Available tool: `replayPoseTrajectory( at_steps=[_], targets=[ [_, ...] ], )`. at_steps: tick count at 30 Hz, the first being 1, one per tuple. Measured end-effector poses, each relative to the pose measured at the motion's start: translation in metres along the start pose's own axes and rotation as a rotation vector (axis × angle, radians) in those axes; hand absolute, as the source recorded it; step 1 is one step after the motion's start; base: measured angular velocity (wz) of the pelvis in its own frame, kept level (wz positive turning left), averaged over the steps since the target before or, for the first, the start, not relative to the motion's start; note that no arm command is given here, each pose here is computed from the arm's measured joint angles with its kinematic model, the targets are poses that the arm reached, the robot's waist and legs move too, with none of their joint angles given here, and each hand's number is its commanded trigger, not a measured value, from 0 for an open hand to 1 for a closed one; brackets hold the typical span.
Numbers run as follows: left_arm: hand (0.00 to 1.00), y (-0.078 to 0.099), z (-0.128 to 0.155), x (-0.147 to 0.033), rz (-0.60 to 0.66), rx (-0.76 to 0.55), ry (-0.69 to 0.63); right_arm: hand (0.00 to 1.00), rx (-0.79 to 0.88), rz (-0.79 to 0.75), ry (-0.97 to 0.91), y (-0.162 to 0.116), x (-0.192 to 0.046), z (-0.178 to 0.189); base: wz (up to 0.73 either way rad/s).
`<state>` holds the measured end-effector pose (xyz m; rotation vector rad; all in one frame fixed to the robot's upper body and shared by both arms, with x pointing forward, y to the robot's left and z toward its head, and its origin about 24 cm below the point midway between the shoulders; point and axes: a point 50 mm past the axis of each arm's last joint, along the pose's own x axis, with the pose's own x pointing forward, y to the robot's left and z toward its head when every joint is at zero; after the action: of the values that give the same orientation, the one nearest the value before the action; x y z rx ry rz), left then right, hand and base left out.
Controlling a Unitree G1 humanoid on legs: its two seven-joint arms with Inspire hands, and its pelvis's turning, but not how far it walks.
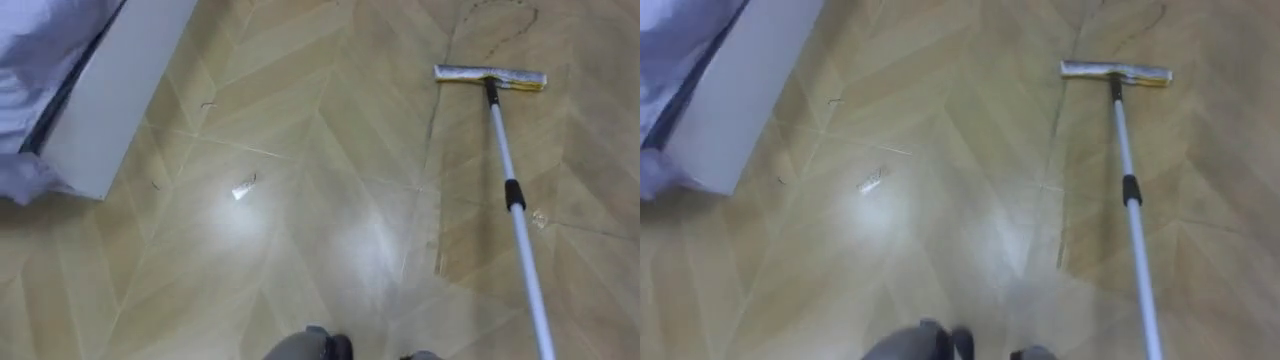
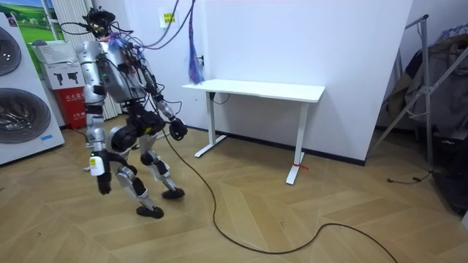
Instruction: Mop floor
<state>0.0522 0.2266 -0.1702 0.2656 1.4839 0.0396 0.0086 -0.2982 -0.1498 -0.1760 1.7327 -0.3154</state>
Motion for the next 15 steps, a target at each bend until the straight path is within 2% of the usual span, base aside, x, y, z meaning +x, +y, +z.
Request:
replayPoseTrajectory(
  at_steps=[4,6,9,15],
  targets=[
    [0.0,-0.007,-0.004,0.0,0.003,-0.009,0.012,1.0,-0.003,0.05,0.061,0.025,0.005,-0.023,-0.22],
    [0.0,-0.01,-0.005,0.0,-0.006,-0.014,0.015,1.0,-0.005,0.056,0.06,0.028,0.004,-0.018,0.0],
    [0.0,-0.007,-0.005,0.0,0.001,-0.017,0.015,1.0,0.003,0.048,0.023,0.025,-0.001,0.004,0.13],
    [0.0,0.013,-0.012,-0.001,0.048,-0.041,0.035,1.0,0.026,-0.017,-0.193,-0.002,-0.028,0.086,0.26]
  ],
)
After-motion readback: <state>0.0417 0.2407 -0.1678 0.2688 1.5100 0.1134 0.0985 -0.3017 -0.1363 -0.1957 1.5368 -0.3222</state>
